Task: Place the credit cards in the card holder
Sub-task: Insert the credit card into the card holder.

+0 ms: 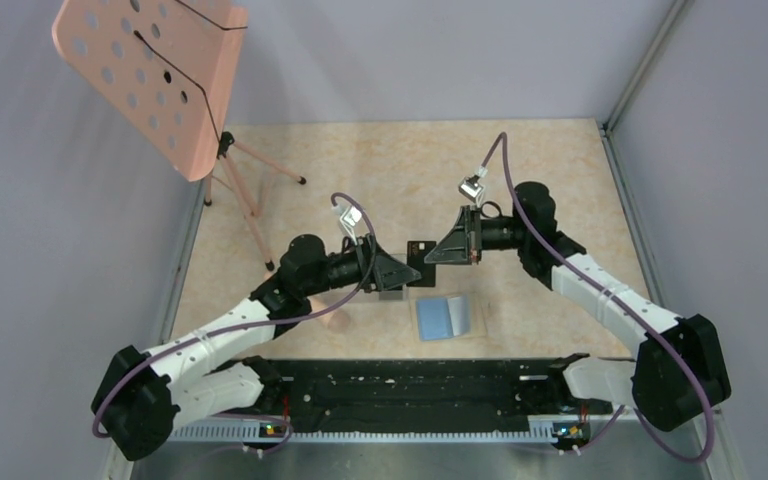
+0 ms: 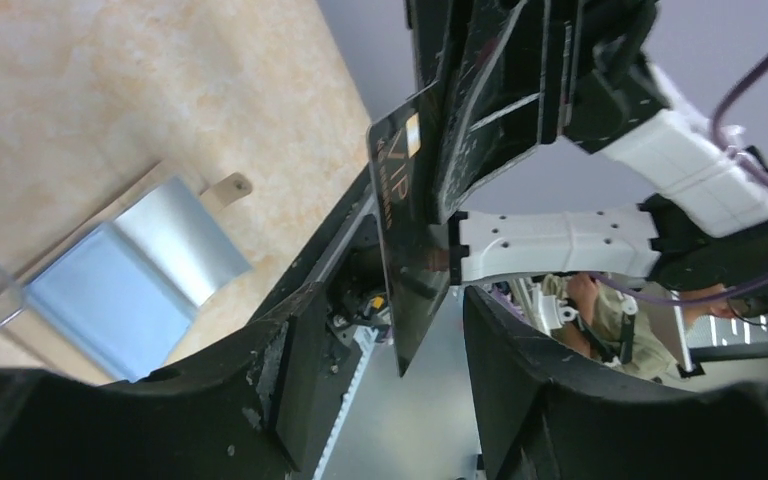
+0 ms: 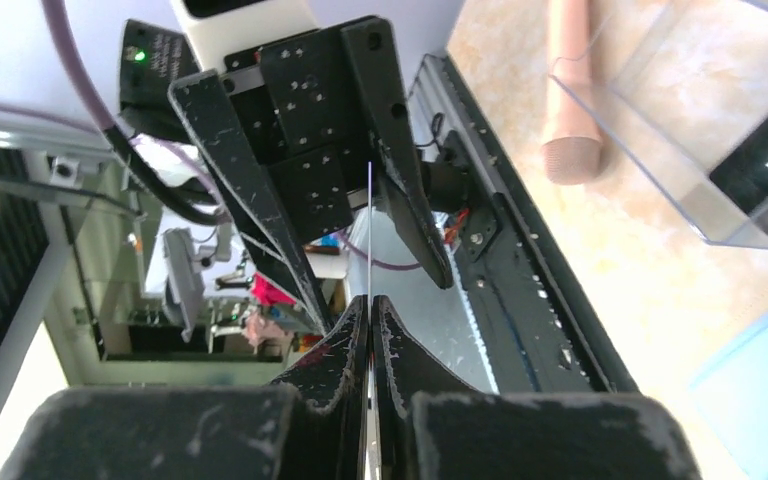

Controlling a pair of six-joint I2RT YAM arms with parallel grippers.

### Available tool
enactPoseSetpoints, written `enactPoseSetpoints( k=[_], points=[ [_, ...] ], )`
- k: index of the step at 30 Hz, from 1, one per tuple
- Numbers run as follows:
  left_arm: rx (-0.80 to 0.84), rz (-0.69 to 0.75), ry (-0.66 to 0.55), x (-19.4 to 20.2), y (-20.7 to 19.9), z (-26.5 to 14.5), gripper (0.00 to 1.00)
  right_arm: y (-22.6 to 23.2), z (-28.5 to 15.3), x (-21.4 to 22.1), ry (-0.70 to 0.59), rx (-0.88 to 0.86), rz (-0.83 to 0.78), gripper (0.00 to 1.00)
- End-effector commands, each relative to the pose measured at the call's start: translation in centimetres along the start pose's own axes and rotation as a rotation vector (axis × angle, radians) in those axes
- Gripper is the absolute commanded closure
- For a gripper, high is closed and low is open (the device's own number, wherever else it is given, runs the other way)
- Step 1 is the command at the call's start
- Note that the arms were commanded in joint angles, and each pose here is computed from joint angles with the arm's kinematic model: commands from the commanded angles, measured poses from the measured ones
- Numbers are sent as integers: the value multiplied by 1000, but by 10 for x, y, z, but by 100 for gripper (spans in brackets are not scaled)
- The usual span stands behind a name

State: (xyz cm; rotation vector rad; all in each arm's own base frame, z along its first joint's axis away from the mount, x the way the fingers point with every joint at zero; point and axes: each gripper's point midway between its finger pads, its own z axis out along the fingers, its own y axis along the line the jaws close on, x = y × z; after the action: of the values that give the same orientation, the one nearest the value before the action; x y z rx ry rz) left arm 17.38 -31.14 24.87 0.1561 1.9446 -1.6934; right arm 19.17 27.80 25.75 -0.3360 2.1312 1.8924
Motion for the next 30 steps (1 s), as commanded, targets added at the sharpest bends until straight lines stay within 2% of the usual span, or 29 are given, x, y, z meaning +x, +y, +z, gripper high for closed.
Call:
enactPoseSetpoints(
  k=[1,8,14,19,24,30],
  points=[
    [-131,35,38,9,22,-10,42,-21,-12,-12,-38,143,-28,100],
    [-565,-8,267,63,110,-45,46,-67,-49,-13,-98,306,79,100],
    [-851,22,292,67,155,-68,46,-88,-58,1,-76,391,104,100],
    [-981,62,278,59,182,-72,46,-100,-61,11,-67,429,117,100],
    [-996,82,288,53,195,-55,46,-114,-64,23,-51,466,136,100],
    [-1106,91,265,41,220,-43,46,-134,-70,34,-34,541,149,100]
  ],
)
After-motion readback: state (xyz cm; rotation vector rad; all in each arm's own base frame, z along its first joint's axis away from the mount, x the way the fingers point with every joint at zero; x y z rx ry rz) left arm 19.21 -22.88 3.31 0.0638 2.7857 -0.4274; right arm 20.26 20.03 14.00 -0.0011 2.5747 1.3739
